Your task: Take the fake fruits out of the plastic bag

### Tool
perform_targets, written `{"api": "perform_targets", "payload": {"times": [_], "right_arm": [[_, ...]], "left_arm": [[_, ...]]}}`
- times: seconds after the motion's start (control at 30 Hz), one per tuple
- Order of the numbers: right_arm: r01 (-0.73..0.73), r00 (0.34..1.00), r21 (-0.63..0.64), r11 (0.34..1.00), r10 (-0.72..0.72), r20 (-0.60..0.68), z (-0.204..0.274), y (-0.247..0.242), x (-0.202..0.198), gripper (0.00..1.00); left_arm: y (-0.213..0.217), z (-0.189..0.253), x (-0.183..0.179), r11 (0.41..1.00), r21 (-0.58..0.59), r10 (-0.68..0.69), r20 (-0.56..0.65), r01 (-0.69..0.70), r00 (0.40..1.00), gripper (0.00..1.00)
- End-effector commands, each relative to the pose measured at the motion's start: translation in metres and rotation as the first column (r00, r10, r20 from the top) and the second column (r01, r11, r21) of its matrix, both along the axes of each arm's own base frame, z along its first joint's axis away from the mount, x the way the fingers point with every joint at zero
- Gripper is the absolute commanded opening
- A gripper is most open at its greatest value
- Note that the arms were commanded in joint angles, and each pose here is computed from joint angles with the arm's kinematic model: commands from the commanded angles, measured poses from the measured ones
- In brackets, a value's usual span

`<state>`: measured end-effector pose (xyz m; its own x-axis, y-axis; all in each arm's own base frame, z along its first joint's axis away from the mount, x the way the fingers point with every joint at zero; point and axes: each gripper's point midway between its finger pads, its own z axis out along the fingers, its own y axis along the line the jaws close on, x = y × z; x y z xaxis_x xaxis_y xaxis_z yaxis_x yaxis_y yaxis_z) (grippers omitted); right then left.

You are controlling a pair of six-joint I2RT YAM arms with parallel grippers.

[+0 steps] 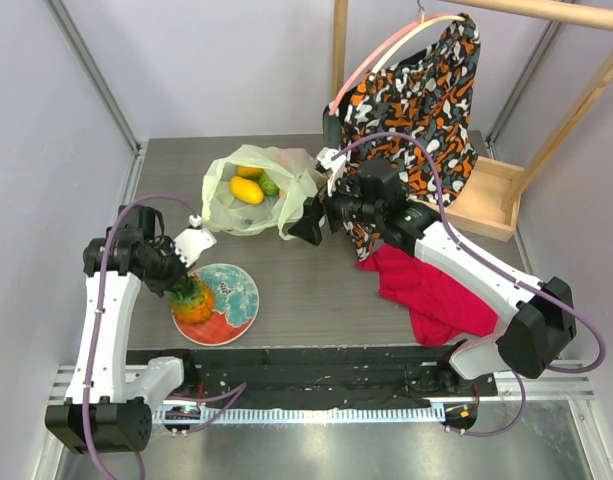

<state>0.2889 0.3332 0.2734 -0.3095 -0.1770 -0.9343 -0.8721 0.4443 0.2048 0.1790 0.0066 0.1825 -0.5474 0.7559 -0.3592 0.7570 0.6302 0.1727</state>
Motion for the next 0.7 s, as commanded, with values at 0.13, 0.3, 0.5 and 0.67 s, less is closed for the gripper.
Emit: {"api": "perform_targets", "payload": {"times": [0.13,0.3,0.5,0.67], "right_arm": [[0.001,1.0,0.011,1.0,-0.001,0.027,0.004,0.002,0.004,0.98],[0.075,0.994,-0.095,0.993,-0.066,0.092,-0.011,-0.004,0.032,0.91],[0.087,0.981,-0.243,0.966,-0.04,0.191,-0.027,-0.001,0.066,0.75],[0.068,0.988,-0.266,0.962,-0.029,0.149,-0.043,0.017,0.084,0.68]], "left_arm": [[0.011,-0.001,0.011,0.997,0.075,-0.011,0.064,0.006,0.998,0.0],[0.012,-0.002,-0.002,0.997,0.077,-0.014,0.011,0.013,1.0,0.4],[-0.012,0.051,0.012,0.996,-0.08,0.06,0.142,-0.049,0.988,0.89],[-0.051,0.099,0.037,0.914,-0.365,0.227,0.102,-0.176,0.968,0.89]]}}
